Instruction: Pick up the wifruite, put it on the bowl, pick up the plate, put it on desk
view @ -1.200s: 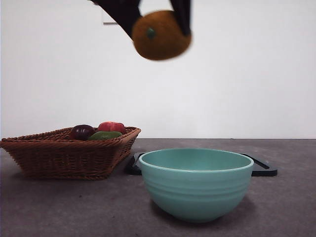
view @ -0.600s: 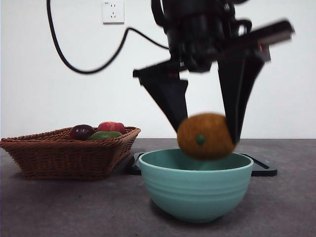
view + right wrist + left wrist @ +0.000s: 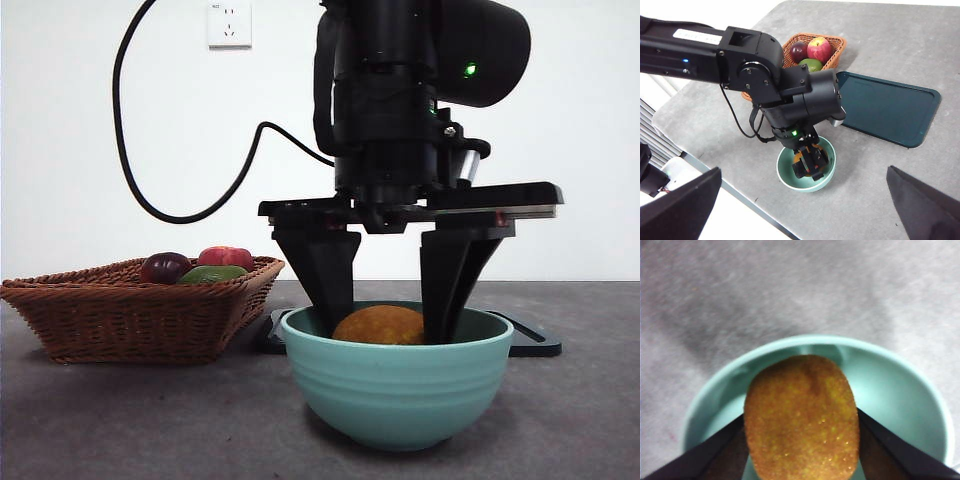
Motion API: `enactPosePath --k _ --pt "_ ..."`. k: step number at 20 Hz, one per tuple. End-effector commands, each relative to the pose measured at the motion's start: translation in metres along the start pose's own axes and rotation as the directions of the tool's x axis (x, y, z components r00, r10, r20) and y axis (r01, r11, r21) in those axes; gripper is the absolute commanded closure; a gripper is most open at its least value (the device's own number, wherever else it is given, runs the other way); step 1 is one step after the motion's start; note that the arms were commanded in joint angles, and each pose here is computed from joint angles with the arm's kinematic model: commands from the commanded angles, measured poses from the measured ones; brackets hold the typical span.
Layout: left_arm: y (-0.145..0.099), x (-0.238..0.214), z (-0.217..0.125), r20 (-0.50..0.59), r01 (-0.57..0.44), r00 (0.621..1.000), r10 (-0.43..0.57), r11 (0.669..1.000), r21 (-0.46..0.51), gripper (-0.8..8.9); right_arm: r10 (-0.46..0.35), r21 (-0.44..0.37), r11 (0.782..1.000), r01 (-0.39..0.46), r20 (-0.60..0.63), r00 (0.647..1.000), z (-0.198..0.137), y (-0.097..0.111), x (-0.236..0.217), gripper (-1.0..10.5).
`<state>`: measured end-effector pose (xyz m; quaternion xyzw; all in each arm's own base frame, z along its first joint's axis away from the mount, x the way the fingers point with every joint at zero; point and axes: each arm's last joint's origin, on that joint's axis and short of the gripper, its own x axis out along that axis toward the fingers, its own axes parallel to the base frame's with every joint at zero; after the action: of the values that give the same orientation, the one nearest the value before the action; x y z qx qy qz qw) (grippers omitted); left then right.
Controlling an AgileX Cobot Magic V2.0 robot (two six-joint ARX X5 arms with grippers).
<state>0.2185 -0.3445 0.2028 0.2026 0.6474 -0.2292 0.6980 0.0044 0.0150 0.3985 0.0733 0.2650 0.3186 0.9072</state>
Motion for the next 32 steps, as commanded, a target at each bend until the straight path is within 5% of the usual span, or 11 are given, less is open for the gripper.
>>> enactPosePath --k 1,19,25,32 --pt "-0.005 0.002 0.004 0.008 0.002 1.000 -0.002 1.000 -0.006 5.34 0.002 -0.027 1.000 -0.001 0.017 1.000 0.002 0.002 -0.004 4.0" --pt "-0.005 0.010 0.005 -0.027 0.029 0.999 -0.029 1.000 0.008 5.32 0.000 -0.041 0.999 0.000 0.017 1.000 0.002 0.002 -0.004 4.0" --pt "-0.006 0.006 0.005 -0.026 0.030 0.999 -0.029 0.999 0.035 3.10 0.000 -0.041 0.999 0.000 0.017 1.000 0.002 0.002 -0.004 4.0" --pt "-0.015 -0.052 0.009 0.045 0.053 0.997 -0.060 0.987 0.150 3.13 0.000 -0.043 0.999 0.000 0.017 1.000 0.002 0.002 -0.004 4.0"
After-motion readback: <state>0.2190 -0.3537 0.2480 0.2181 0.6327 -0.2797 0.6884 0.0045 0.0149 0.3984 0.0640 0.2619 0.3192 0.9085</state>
